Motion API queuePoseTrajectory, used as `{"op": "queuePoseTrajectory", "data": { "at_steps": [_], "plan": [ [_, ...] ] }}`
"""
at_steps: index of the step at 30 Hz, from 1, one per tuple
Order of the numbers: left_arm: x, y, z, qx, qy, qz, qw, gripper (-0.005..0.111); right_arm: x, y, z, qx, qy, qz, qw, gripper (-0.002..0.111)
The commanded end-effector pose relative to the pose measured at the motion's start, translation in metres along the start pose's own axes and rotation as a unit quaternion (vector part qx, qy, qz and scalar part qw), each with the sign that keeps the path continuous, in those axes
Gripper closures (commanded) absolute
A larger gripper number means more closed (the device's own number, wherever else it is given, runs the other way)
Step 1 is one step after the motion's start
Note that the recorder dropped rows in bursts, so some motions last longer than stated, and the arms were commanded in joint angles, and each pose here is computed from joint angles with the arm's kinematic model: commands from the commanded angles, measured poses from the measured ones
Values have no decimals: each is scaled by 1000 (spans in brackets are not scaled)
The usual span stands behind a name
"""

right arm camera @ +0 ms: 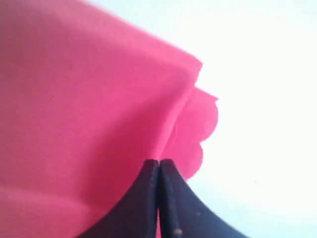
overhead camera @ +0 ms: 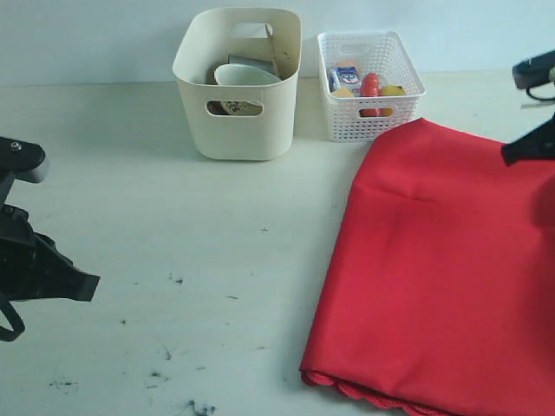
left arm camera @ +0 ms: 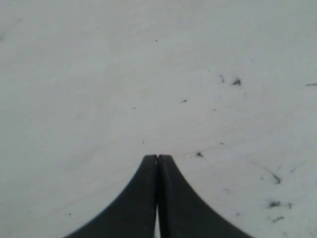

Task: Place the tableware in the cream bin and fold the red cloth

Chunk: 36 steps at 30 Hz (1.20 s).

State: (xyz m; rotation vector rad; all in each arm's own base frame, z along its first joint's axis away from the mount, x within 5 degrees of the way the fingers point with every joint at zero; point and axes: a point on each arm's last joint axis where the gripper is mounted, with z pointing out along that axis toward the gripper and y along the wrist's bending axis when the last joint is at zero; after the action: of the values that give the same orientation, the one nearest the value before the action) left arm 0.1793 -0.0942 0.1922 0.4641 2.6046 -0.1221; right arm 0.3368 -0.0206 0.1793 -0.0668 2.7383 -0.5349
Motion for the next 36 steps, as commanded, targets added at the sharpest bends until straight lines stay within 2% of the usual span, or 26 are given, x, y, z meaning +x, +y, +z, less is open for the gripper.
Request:
{"op": "queuePoseTrajectory", "data": {
  "at_steps": [1, 2, 3, 4, 8, 12, 19, 26, 30, 33, 36],
  "plan": [
    [-2, 0, -1, 3, -14, 1, 1000, 105, -7, 34, -47, -163, -79, 37, 983, 108],
    [-2, 0, -1, 3, -14, 0, 1000, 105, -5, 46, -50, -194, -80, 19, 978, 108],
    [-2, 0, -1, 3, -14, 0, 1000, 105, 2, 71, -49, -241, -74, -17, 968, 108],
    [-1, 0, -1, 3, -13, 0, 1000, 105, 11, 90, -42, -258, -55, -48, 963, 108],
    [0, 0, -1, 1, -6, 0, 1000, 105, 44, 113, 4, -252, 49, -82, 963, 108],
    [0, 1, -1, 0, -3, 0, 1000, 105, 62, 94, 29, -181, 100, -88, 974, 108],
    [1, 1, -1, -1, -1, 0, 1000, 105, 66, 51, 45, -81, 128, -61, 987, 108],
    [1, 1, -1, -1, -1, 0, 1000, 105, 61, 40, 43, -80, 100, -48, 991, 108],
    [1, 1, -1, -1, -1, 0, 1000, 105, 48, 29, 20, -74, 40, 0, 996, 108],
    [1, 1, -1, -1, -1, 0, 1000, 105, 40, 13, 2, -58, -7, 61, 996, 108],
    [1, 1, -1, -1, -1, 0, 1000, 105, 39, 3, -1, -50, -16, 112, 992, 108]
  ]
}}
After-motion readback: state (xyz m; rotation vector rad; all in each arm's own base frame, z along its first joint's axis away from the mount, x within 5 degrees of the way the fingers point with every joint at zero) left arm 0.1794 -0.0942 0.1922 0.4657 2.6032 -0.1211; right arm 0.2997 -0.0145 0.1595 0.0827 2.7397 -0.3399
